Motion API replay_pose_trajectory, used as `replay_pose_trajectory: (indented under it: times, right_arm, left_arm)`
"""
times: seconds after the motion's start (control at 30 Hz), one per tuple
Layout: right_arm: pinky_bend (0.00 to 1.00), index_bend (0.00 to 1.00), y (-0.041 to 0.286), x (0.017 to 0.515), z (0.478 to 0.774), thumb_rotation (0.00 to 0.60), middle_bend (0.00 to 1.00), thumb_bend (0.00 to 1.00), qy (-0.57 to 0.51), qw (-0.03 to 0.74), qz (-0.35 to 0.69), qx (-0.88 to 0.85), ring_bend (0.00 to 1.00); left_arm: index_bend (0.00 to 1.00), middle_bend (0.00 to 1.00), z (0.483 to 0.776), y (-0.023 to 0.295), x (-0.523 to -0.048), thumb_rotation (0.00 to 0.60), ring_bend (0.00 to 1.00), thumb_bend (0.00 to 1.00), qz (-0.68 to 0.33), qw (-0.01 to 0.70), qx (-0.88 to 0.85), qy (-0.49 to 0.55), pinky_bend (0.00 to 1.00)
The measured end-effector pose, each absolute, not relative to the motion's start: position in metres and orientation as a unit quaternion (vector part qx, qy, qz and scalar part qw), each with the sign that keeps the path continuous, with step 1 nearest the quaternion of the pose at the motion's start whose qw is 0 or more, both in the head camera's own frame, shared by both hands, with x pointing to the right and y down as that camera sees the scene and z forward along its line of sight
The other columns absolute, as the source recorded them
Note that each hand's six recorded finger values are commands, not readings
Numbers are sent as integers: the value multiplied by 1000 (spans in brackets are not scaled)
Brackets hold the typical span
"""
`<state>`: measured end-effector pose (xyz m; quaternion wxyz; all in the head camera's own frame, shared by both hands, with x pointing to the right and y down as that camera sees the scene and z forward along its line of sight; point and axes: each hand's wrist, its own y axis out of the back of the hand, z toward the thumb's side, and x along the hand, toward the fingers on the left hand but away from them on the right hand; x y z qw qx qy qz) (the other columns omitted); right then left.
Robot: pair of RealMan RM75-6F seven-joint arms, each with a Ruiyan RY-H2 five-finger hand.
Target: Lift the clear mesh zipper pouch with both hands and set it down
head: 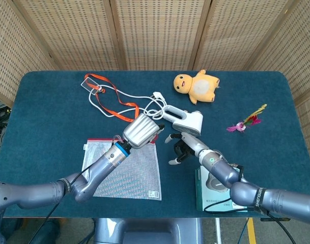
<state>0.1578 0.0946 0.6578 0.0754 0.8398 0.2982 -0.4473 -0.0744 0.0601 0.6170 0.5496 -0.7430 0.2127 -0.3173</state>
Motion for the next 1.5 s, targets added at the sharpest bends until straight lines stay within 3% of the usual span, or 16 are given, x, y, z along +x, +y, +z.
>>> replay_pose_trajectory:
  times: [0.4,0.7,1.17,1.5]
  right_arm:
    - [1000,389,89,124,670,600,839,142,340,136,-432,824,883]
    - [1000,469,86,115,675,600,846,281,362,144,-428,816,890]
    - [1000,505,86,111,684,600,857,320,379,165,-432,801,896]
    - [1000,555,88,109,686,600,869,456,380,174,-433,799,906]
  left_arm:
    - [833,1000,617,60,-76,600,904,890,-307,545,-747,226,973]
    - [833,1000,619,62,-74,600,904,888,-302,540,-751,231,973]
    - [833,1000,619,62,-76,600,904,887,-299,528,-758,239,973]
    - [833,1000,618,62,-76,600,904,886,-298,524,-761,241,973]
